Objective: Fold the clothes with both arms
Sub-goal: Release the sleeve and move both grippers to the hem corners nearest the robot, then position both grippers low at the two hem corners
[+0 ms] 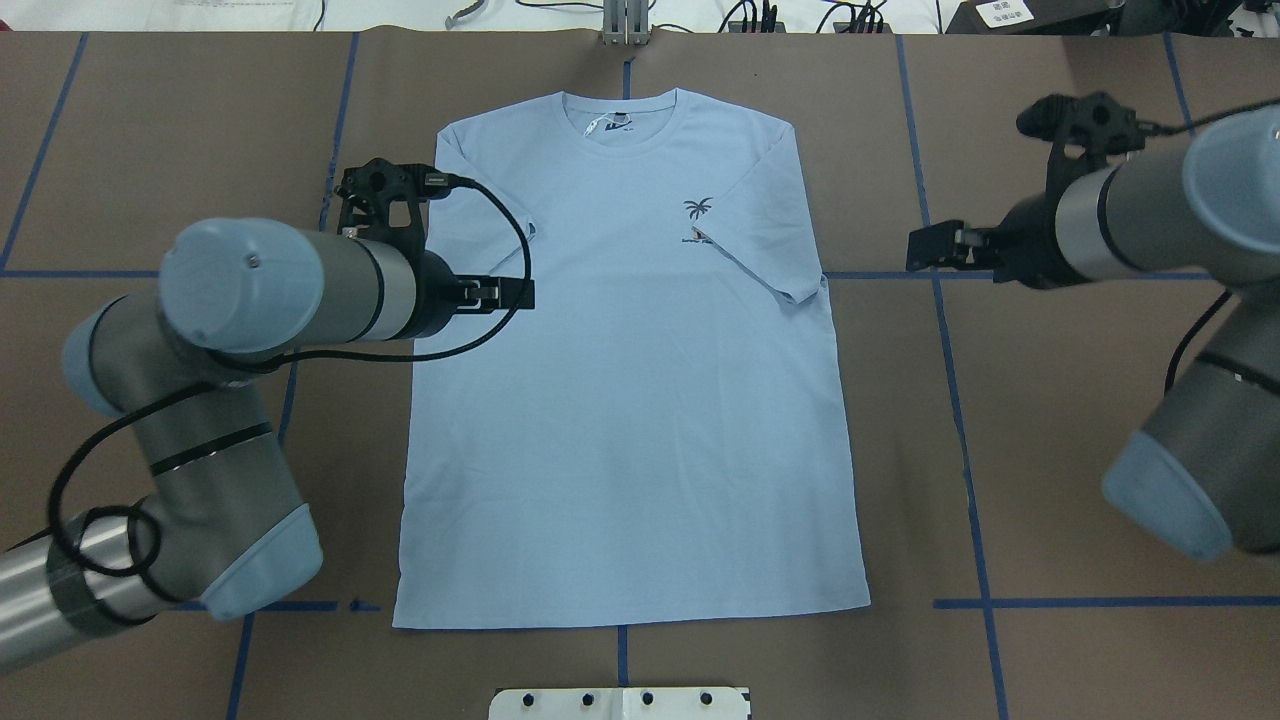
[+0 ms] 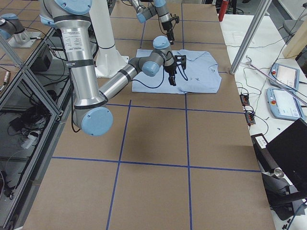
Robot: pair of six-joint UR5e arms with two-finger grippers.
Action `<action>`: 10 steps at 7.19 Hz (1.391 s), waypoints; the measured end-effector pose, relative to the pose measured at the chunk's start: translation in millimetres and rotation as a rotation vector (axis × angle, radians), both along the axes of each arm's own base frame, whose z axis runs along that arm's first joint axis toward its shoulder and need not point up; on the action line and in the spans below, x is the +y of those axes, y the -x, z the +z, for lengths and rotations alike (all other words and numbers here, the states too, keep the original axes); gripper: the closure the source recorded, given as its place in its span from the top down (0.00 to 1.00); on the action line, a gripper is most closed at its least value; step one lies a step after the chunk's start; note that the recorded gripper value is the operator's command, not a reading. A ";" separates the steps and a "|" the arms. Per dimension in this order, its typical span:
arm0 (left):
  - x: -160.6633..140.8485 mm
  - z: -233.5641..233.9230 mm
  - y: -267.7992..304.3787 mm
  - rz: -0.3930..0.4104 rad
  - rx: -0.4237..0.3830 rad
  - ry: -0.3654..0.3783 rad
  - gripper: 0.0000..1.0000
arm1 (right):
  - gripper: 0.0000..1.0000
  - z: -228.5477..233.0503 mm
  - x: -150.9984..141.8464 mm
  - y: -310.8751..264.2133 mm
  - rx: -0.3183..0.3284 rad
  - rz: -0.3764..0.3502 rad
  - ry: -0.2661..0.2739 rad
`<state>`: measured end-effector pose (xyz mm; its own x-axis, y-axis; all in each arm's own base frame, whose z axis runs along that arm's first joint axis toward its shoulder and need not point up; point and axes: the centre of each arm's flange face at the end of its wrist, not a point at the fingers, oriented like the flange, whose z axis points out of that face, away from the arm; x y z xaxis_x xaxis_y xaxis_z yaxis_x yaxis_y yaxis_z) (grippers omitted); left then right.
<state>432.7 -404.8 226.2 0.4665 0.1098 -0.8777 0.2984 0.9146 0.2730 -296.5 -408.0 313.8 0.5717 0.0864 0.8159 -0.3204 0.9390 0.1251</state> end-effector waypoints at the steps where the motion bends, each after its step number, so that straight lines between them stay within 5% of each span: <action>1: 45.5 7.9 6.2 0.016 0.028 0.048 1.00 | 0.96 -0.3 58.9 19.1 -0.013 0.023 0.042; 2: 89.8 18.4 4.5 0.024 0.045 0.108 0.96 | 0.96 2.7 112.0 38.0 -0.020 0.046 0.068; 4: 177.8 43.4 -11.7 0.024 0.059 0.253 0.67 | 0.93 17.8 204.0 66.5 -0.095 0.101 0.060; 5: 216.0 53.1 -24.7 0.012 0.063 0.324 0.66 | 0.92 26.5 233.0 70.0 -0.129 0.117 0.054; 7: 258.2 79.1 -47.4 0.001 0.009 0.398 0.63 | 0.94 32.1 250.5 72.4 -0.153 0.133 0.055; 10: 258.3 98.9 -57.1 0.001 -0.063 0.372 0.63 | 0.96 29.2 252.2 75.0 -0.164 0.142 0.044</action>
<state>489.9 -146.5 325.1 0.5205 -0.2110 -0.8274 0.2912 0.9548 -0.0603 -371.5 -155.8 342.9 0.4114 0.1937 0.8906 -0.4622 0.8866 0.0207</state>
